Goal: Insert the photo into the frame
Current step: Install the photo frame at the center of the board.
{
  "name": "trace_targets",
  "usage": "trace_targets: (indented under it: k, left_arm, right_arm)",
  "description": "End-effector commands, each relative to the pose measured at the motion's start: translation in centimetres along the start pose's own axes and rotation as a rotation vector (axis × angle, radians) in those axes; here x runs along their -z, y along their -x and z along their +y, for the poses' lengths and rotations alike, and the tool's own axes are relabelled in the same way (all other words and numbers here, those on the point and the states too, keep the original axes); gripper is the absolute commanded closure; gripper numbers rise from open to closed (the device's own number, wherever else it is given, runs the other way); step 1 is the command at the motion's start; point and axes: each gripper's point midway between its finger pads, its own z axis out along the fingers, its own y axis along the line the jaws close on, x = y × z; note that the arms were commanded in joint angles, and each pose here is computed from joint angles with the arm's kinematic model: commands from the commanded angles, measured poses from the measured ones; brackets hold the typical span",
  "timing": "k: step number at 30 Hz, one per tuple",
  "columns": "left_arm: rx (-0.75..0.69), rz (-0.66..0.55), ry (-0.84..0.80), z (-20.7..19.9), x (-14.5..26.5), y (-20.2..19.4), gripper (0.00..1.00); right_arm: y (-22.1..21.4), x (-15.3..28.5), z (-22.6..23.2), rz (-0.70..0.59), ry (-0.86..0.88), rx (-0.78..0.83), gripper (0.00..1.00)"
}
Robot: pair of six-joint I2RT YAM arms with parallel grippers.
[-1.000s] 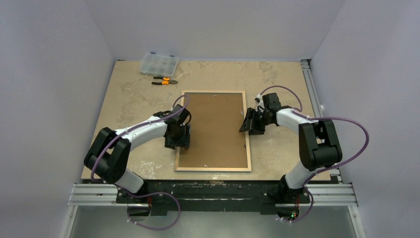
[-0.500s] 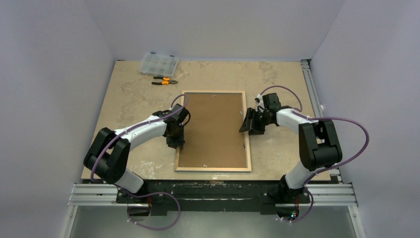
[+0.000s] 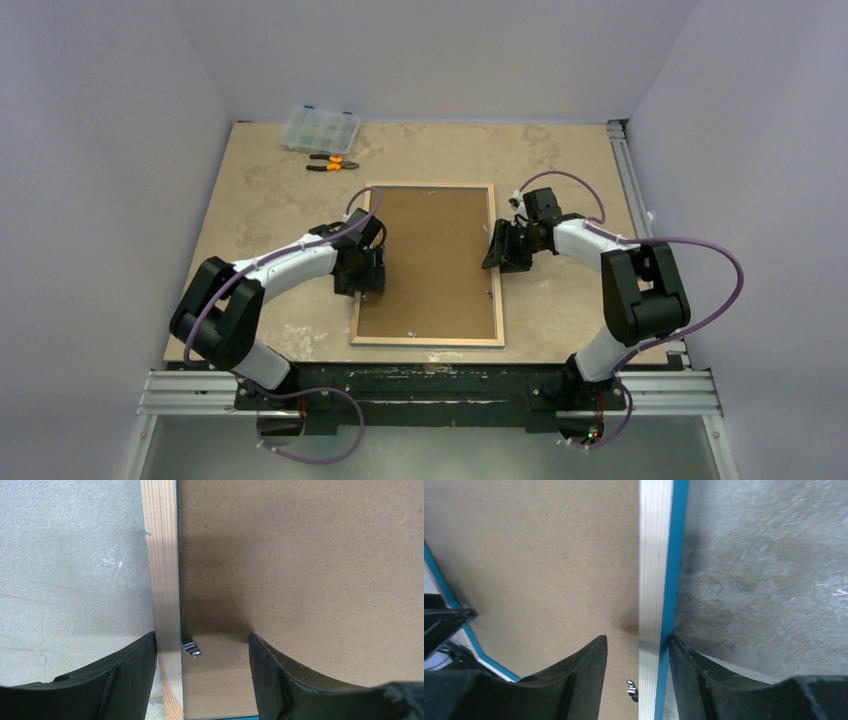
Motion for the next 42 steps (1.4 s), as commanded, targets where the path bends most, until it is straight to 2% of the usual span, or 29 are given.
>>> trace_targets:
  k: [1, 6, 11, 17, 21, 28, 32, 35, 38, 40, 41, 42]
  left_arm:
    - [0.048, -0.023, 0.007, 0.7, -0.2, 0.5, 0.36]
    - [0.082, -0.017, -0.025, 0.9, -0.1, 0.3, 0.34]
    - [0.117, -0.033, 0.024, 2.2, 0.1, 0.6, 0.35]
    - [0.124, -0.052, 0.066, 2.9, 0.5, 1.1, 0.24]
    - [0.119, -0.064, 0.106, 3.7, 0.9, 1.2, 0.24]
    - [0.118, -0.071, 0.15, 4.6, 0.7, 1.0, 0.44]
    - [0.107, -0.044, 0.139, 4.3, -0.1, 0.8, 0.65]
    - [0.097, -0.036, 0.118, 4.0, -0.4, 0.6, 0.85]
    - [0.087, -0.036, 0.077, 3.3, -0.6, 0.5, 0.99]
    - [0.085, -0.032, 0.051, 2.8, -0.6, 0.5, 1.0]
    - [0.084, -0.032, 0.039, 2.6, -0.6, 0.5, 1.0]
    - [0.084, -0.032, 0.031, 2.5, -0.6, 0.5, 1.0]
  right_arm:
    - [-1.5, -0.4, -0.7, 0.021, -0.155, 0.112, 0.52]
    - [-2.2, -0.5, -1.1, 0.014, -0.266, 0.179, 0.56]
    - [-2.5, -0.8, -2.4, 0.023, -0.363, 0.202, 0.7]
    - [-2.2, -0.7, -3.7, 0.024, -0.471, 0.218, 0.96]
    - [-2.3, -0.8, -4.0, 0.032, -0.493, 0.224, 1.0]
    - [-2.6, -1.3, -3.6, 0.047, -0.468, 0.228, 1.0]
    - [-2.7, -1.3, -3.7, 0.051, -0.469, 0.229, 1.0]
    - [-2.7, -1.4, -3.6, 0.052, -0.464, 0.228, 1.0]
    - [-2.9, -1.6, -3.1, 0.056, -0.434, 0.226, 1.0]
    - [-3.0, -1.8, -2.3, 0.06, -0.382, 0.222, 0.97]
    - [-3.2, -1.9, -1.8, 0.064, -0.354, 0.217, 0.92]
    - [-3.2, -1.9, -1.4, 0.062, -0.336, 0.215, 0.81]
